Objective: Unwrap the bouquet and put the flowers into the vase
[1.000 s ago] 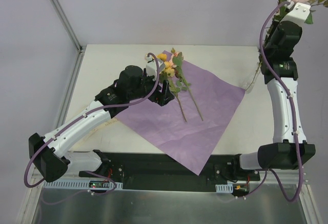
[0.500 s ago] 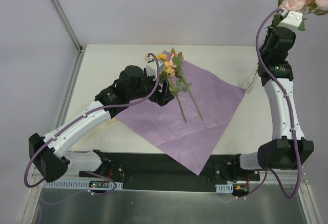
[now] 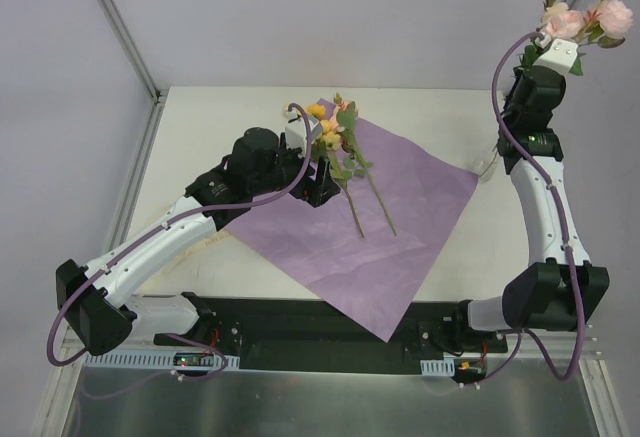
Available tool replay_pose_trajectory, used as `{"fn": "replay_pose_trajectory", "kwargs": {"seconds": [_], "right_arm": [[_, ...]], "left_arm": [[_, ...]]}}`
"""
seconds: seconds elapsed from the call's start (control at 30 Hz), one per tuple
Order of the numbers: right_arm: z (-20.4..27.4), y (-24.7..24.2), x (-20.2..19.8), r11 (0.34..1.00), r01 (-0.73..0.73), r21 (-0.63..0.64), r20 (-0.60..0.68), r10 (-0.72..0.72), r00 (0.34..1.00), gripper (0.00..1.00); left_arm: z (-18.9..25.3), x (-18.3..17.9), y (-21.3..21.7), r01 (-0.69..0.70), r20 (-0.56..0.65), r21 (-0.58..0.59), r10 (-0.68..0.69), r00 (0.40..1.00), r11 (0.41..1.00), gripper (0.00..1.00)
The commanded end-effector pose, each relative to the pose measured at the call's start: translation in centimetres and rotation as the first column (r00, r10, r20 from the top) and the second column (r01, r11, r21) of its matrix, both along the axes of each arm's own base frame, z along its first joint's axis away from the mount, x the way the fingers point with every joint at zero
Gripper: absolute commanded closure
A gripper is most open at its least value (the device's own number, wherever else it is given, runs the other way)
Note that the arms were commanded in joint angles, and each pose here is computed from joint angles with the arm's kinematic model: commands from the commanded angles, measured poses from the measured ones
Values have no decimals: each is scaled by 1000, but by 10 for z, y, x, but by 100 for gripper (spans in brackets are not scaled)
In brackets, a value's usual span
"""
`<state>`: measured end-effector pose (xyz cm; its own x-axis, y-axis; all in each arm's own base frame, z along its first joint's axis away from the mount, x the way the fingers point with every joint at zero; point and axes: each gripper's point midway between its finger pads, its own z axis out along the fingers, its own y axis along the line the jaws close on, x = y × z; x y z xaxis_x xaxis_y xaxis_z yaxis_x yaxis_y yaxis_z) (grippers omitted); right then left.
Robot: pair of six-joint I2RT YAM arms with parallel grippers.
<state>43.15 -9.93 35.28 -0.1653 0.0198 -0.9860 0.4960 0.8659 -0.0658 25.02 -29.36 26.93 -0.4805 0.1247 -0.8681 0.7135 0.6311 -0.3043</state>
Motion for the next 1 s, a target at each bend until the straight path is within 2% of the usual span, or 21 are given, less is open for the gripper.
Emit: {"fn": "replay_pose_trajectory", "kwargs": {"seconds": [0.0, 0.63, 0.97], "right_arm": [[4, -4, 5, 1000, 7, 28, 53, -9, 999, 99], [-28, -10, 14, 998, 15, 61, -4, -14, 1000, 99], [-55, -11, 19, 999, 7, 35, -45, -5, 999, 99]], "left_arm": [[10, 0, 3, -7, 37, -15, 8, 999, 1000, 20], [11, 0, 3, -7, 35, -19, 8, 999, 1000, 20], [11, -1, 1, 3, 29, -24, -2, 1000, 1000, 21]]}}
